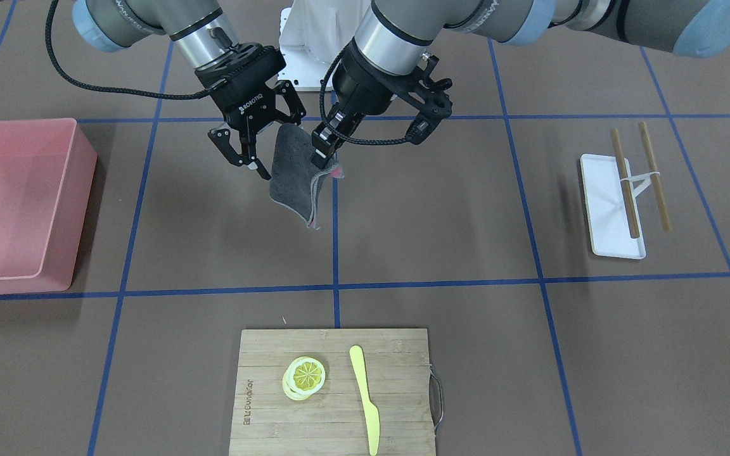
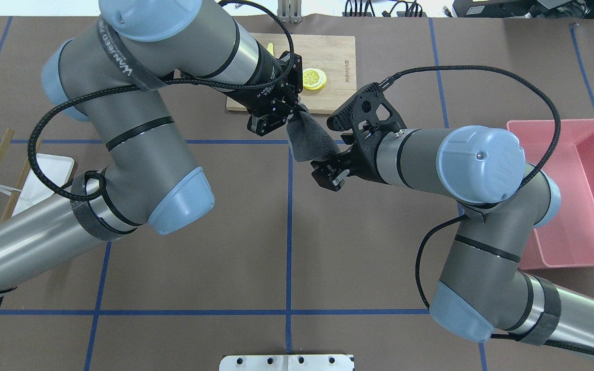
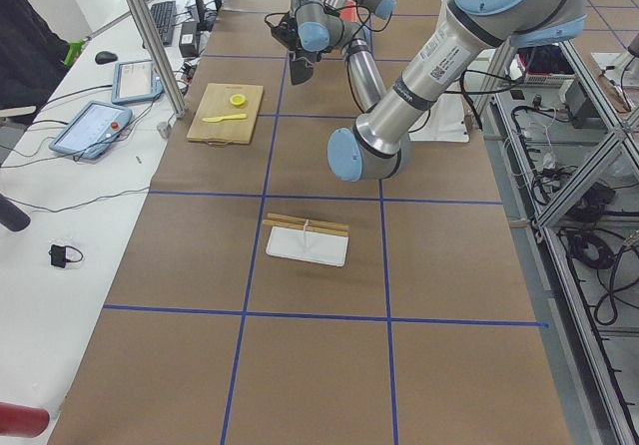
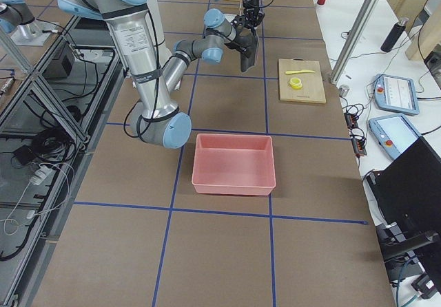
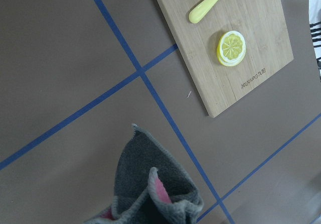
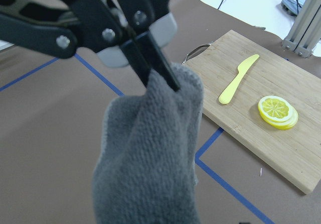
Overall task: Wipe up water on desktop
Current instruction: 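Grasp the hanging grey cloth with the right gripper and open the left gripper, then lower the grey cloth to the table with the right gripper while the left arm withdraws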
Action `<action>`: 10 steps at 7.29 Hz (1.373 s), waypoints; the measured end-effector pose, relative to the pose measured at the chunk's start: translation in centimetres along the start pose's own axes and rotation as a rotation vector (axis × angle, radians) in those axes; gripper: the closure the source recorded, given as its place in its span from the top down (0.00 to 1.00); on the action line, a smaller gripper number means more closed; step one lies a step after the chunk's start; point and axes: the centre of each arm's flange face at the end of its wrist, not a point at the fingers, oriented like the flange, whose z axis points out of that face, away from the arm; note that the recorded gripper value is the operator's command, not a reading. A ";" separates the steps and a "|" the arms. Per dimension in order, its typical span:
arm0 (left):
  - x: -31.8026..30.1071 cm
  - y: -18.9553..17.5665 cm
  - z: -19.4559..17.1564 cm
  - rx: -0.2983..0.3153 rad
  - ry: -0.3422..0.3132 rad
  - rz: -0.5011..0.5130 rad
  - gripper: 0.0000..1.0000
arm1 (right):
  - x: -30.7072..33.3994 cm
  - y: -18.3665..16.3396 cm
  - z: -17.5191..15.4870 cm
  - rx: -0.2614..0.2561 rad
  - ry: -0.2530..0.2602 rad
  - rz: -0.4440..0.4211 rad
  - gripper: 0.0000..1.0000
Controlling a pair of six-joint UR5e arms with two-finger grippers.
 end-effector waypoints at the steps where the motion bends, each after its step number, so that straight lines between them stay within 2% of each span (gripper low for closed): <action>1: 0.0 -0.2 0.3 0.003 -0.003 0.002 0.00 | 0.0 0.0 0.0 0.000 -0.002 0.016 0.04; 2: 0.0 -0.4 0.7 0.007 -0.008 0.003 0.00 | -0.1 0.0 0.0 0.000 -0.003 0.023 0.00; 4: 0.0 -0.7 1.1 0.011 -0.013 0.004 0.00 | -0.1 0.0 -0.1 0.000 -0.003 0.027 0.00; 5: 0.0 -0.7 1.1 0.011 -0.013 0.009 0.99 | -0.1 -0.1 -0.1 -0.001 -0.004 0.029 0.00; 8: -0.5 -1.2 1.0 0.021 -0.009 0.142 0.98 | 0.0 0.0 -0.1 -0.002 -0.003 0.058 0.00; 10: -2.4 -2.7 -0.8 0.028 0.002 0.173 0.98 | 0.3 0.2 0.0 -0.015 0.006 0.113 0.00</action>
